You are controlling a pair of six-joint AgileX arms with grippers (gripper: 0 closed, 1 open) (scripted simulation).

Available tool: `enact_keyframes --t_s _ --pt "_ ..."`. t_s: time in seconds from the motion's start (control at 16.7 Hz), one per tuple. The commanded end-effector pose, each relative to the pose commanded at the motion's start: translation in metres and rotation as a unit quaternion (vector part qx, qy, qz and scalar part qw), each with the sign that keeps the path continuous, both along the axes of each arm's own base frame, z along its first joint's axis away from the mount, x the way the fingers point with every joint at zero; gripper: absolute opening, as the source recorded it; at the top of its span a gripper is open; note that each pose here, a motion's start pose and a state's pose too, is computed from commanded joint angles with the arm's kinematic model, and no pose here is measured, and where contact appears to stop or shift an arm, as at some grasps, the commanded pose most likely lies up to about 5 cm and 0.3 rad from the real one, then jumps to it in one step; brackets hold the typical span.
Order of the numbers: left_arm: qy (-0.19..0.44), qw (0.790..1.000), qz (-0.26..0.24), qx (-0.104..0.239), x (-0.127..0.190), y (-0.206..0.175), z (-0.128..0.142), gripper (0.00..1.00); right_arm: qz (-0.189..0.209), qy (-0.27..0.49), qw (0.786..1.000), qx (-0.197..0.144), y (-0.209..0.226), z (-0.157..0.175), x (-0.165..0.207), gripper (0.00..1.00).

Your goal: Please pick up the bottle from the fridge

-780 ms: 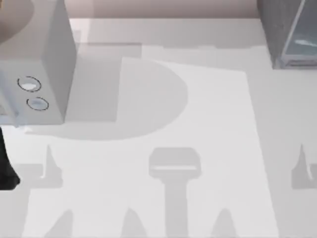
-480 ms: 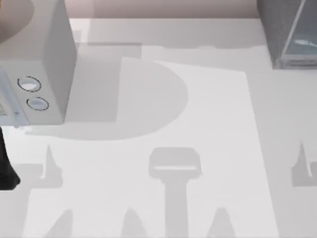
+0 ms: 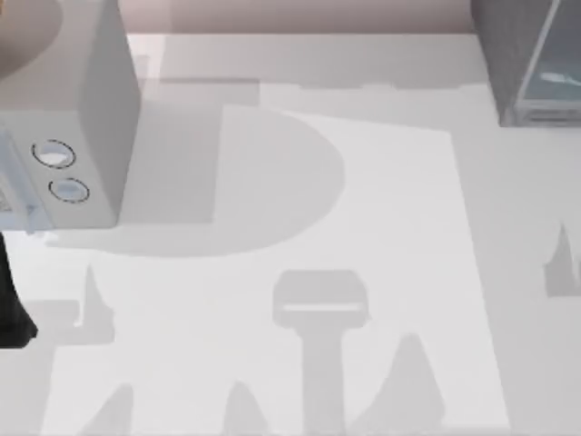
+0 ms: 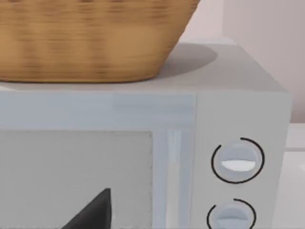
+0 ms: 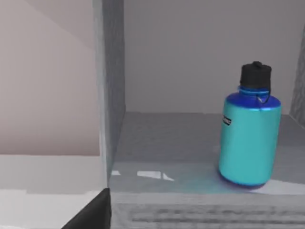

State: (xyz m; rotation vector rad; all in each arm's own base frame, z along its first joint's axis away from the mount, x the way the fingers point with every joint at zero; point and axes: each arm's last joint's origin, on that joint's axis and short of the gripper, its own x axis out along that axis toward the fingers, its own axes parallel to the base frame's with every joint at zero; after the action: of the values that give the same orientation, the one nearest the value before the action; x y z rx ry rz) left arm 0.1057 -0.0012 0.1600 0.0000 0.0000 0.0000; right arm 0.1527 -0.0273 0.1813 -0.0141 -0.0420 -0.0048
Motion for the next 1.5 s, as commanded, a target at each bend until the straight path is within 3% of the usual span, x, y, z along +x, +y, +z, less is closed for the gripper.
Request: enact_keyframes --t_s 0.3,0.72,1.26,1.5 --pt "0.000 1.000 0.000 0.000 0.000 0.000 0.000 1.00 0.001 0.039 0.999 0.013 -0.030 -0.029 0.032 1.00" --pt "0.000 1.000 0.000 0.000 0.000 0.000 0.000 1.00 0.002 0.032 0.999 0.014 -0.066 -0.065 0.050 1.00" --pt "0.000 1.000 0.000 0.000 0.000 0.000 0.000 1.00 0.004 0.023 1.000 0.008 -0.074 -0.072 0.052 1.00" --pt "0.000 1.000 0.000 0.000 0.000 0.000 0.000 1.00 0.002 0.023 1.000 0.007 -0.081 -0.074 0.081 1.00"
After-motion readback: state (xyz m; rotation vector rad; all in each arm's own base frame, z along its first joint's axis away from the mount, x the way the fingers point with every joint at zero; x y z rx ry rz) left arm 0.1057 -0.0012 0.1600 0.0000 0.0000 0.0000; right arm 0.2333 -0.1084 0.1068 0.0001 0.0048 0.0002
